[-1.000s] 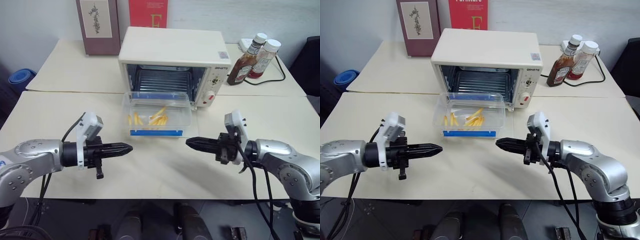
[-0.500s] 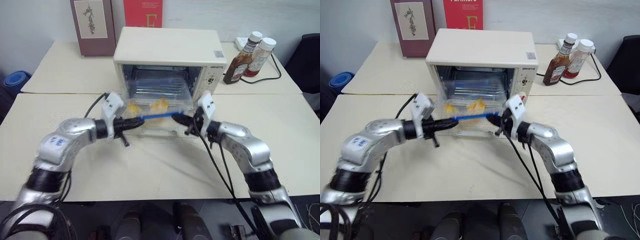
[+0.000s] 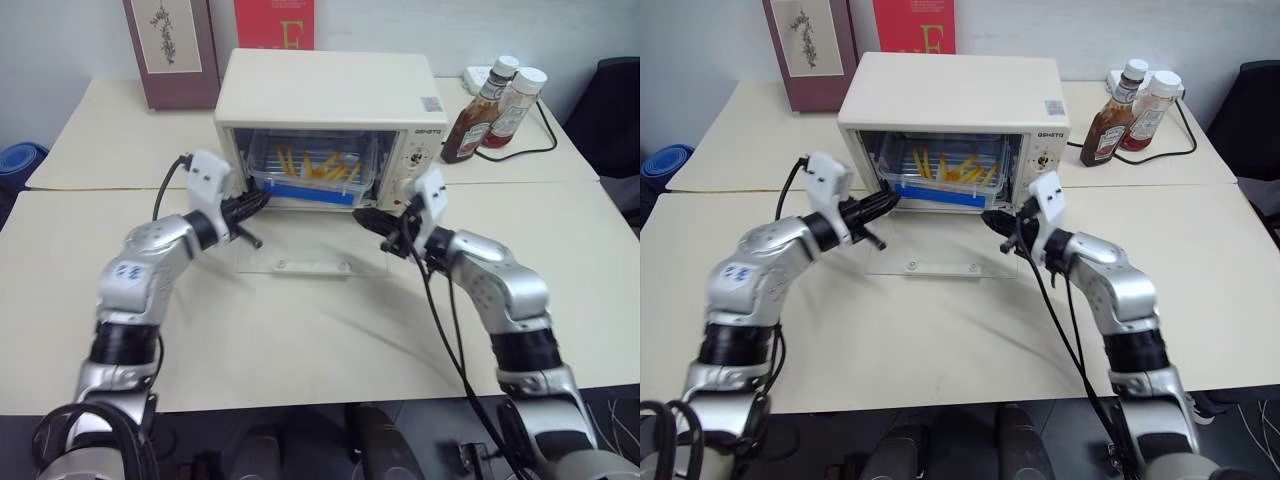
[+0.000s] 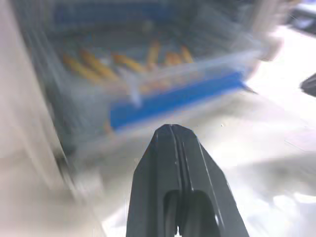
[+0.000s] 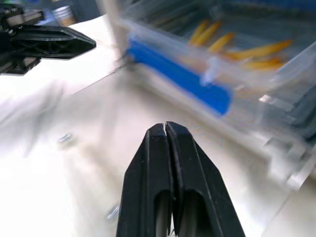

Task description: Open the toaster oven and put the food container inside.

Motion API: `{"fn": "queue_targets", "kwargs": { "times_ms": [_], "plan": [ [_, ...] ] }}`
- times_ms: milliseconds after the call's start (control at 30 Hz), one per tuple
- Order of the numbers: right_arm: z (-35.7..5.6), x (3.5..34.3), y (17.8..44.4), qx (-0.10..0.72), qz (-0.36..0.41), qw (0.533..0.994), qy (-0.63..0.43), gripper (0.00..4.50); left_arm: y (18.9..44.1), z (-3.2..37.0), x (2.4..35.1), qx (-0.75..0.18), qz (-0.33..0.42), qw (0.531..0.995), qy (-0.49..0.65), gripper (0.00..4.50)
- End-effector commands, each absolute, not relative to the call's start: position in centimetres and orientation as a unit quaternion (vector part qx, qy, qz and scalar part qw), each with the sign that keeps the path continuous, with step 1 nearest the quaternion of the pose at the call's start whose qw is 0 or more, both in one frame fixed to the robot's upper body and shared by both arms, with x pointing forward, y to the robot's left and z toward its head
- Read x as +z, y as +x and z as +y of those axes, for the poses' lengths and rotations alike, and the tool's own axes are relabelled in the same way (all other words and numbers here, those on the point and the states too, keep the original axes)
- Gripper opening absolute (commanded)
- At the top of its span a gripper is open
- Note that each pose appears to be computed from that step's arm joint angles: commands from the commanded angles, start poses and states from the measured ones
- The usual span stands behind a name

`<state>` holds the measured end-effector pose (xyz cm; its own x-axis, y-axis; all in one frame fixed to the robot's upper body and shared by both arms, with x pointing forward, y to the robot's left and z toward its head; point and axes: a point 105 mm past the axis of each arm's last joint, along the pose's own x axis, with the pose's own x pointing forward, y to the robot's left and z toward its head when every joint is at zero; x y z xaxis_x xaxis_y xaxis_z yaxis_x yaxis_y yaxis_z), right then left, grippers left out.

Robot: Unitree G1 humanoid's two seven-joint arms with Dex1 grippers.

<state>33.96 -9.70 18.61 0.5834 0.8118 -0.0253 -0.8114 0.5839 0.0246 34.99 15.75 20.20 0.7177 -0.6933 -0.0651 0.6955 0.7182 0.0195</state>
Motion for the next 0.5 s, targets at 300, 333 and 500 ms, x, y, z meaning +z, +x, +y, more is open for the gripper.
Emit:
{"fn": "queue_targets", "kwargs": {
  "times_ms": [300, 333, 500],
  "plan": [
    [-10.9, 13.2, 28.9, 0.452, 0.141, 0.88, -0.014, 0.0, 26.2, 19.4, 25.6, -0.529, 0.073, 0.845, 0.039, 2.03],
    [-11.0, 12.7, 29.3, 0.439, 0.146, 0.886, -0.011, 0.0, 26.0, 19.5, 25.9, -0.532, 0.075, 0.842, 0.045, 2.3],
    [-10.6, 11.7, 31.1, 0.402, 0.137, 0.905, 0.012, 0.0, 25.4, 19.3, 26.6, -0.548, 0.083, 0.829, 0.075, 3.85]
  ]
}}
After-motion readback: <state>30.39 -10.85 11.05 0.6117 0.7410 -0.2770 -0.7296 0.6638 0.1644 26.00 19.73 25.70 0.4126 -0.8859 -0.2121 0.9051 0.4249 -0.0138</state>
